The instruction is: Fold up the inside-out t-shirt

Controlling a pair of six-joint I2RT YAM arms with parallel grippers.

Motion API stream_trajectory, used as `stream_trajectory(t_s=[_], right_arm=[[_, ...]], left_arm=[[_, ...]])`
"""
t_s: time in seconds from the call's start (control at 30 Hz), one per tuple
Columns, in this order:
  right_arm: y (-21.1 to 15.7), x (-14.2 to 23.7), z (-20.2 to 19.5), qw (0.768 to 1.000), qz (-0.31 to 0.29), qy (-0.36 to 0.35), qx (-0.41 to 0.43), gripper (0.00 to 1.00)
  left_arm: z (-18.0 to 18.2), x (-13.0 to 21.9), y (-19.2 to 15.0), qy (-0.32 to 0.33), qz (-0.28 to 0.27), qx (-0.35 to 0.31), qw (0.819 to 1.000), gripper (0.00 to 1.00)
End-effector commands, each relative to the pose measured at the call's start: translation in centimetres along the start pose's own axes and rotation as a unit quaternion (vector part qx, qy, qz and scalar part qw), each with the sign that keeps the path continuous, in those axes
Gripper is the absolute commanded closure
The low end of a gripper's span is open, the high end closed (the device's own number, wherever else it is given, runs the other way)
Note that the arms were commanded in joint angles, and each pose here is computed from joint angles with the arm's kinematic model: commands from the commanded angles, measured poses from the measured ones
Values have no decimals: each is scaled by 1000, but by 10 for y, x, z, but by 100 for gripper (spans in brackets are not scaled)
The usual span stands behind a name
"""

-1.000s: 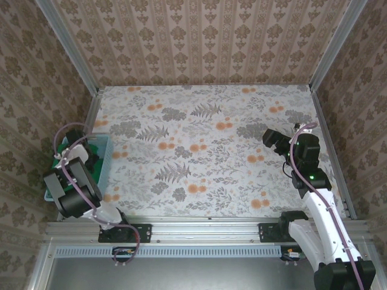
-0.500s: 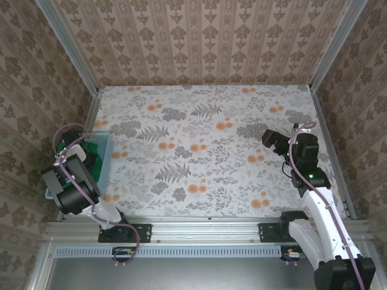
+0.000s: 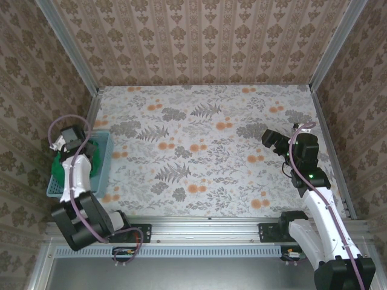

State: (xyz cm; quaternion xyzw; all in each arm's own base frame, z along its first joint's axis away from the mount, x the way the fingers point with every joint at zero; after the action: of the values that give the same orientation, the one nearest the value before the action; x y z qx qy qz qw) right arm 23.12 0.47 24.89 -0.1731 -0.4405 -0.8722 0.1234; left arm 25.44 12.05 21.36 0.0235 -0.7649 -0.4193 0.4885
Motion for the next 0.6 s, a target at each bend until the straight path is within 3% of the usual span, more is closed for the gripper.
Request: stream_trajectory(t_s=[0.0,0.1,0.27,0.43,0.57], right_arm=[[-2,1,0,1000,6,7,-7,0],[-3,1,0,1000,7,9,-8,0],[-2,0,0,1000,6,10,-9,0],[-1,-2,2,1000,11,7,-9,0],[1,1,2,1000,12,1,-13,0]], left_arm=[[-16,49,28,-32,-75,-18,997,100],[-39,105,50,-79,-156,-56,983,100],[-84,202,79,-162,-270,-127,941,100],[-142,296,87,-268,-349,-201,875,100],[-197,358,61,-366,-365,-273,811,100]])
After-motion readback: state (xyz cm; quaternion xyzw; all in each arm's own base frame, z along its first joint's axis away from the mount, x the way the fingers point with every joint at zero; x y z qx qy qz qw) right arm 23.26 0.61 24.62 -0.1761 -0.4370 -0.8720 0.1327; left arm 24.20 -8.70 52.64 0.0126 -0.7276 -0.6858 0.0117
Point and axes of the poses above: each hand's point on the last joint's axis, 136 mm out from that joint toward the fingers, its own x axis back along the fingers, its own z axis along the line the jaws close on, y = z × x, the point moved 8 cm from there along x, back along the fingers, and after that the axes turned 8 degrees about -x, right-handed, at the moved point
